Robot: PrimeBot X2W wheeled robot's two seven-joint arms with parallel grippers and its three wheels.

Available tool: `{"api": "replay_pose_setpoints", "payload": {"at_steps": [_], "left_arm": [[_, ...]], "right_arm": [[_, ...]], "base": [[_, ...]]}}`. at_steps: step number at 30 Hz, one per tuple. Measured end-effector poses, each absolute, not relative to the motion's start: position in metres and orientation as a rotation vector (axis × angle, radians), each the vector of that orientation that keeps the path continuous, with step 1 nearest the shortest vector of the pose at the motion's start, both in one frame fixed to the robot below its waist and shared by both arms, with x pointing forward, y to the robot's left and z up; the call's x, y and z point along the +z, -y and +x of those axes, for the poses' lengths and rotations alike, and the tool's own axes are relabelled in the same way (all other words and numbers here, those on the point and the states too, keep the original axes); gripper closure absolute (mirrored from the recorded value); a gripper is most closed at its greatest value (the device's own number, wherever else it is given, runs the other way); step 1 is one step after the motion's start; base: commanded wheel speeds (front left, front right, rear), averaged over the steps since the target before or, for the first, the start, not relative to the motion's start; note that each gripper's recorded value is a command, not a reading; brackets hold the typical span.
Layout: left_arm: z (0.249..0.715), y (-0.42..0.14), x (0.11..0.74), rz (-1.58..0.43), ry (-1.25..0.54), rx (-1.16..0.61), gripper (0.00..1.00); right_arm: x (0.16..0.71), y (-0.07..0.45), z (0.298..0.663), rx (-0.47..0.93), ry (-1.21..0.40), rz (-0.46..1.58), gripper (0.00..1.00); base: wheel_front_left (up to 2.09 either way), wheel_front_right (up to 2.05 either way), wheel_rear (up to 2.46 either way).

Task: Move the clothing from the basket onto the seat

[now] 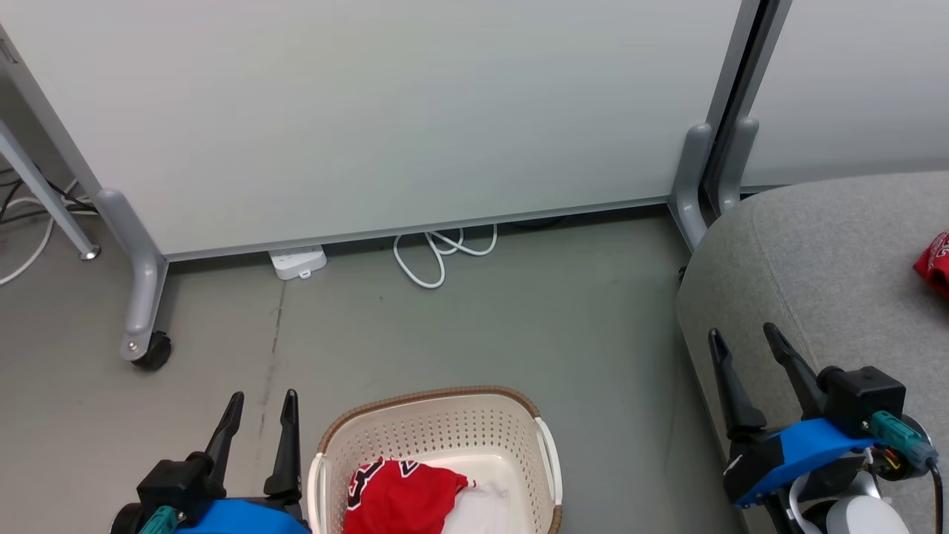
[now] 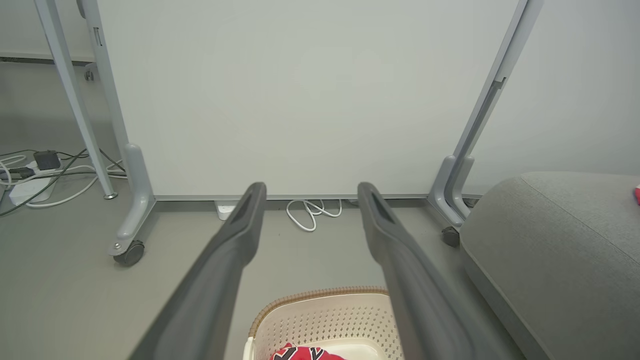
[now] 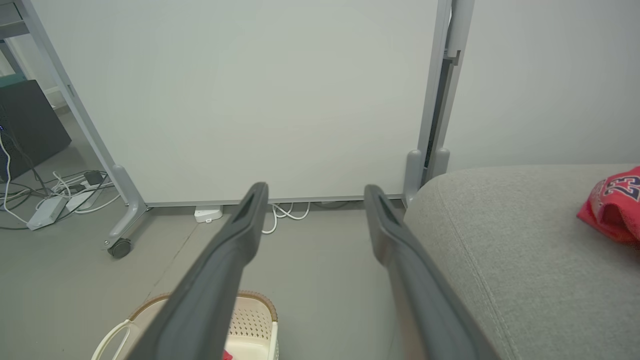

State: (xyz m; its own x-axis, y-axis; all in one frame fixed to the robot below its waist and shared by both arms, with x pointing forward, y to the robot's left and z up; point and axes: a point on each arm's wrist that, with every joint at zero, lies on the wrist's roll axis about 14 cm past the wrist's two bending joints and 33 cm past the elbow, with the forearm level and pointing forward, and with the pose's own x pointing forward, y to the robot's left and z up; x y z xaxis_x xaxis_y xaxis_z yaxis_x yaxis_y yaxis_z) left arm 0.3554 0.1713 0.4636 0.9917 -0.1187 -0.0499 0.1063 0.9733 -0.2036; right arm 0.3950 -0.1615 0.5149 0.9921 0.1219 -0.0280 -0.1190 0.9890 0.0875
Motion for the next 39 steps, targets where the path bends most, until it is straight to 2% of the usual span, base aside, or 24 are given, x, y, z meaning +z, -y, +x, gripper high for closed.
{"api": "replay_pose_setpoints", "payload": {"at_steps": [8, 20, 29, 39], "left_arm": [[0.372, -0.151, 0.446, -0.193, -0.126, -0.184, 0.0], [0.429, -0.098, 0.365, -0.137, -0.349, -0.396, 0.0], [0.458, -0.068, 0.262, -0.074, -0.586, -0.55, 0.0], [0.45, -0.041, 0.151, 0.005, -0.846, -0.699, 0.0]], "right_arm": [[0.512, 0.163, 0.412, 0.117, -0.034, 0.087, 0.0], [0.498, 0.158, 0.478, 0.138, -0.016, 0.066, 0.0], [0.444, 0.167, 0.512, 0.128, -0.075, 0.071, 0.0], [0.37, 0.185, 0.509, 0.089, -0.202, 0.083, 0.0]], "base": [[0.0, 0.0, 0.0], [0.0, 0.0, 0.0], [0.0, 0.0, 0.0], [0.0, 0.0, 0.0]]}}
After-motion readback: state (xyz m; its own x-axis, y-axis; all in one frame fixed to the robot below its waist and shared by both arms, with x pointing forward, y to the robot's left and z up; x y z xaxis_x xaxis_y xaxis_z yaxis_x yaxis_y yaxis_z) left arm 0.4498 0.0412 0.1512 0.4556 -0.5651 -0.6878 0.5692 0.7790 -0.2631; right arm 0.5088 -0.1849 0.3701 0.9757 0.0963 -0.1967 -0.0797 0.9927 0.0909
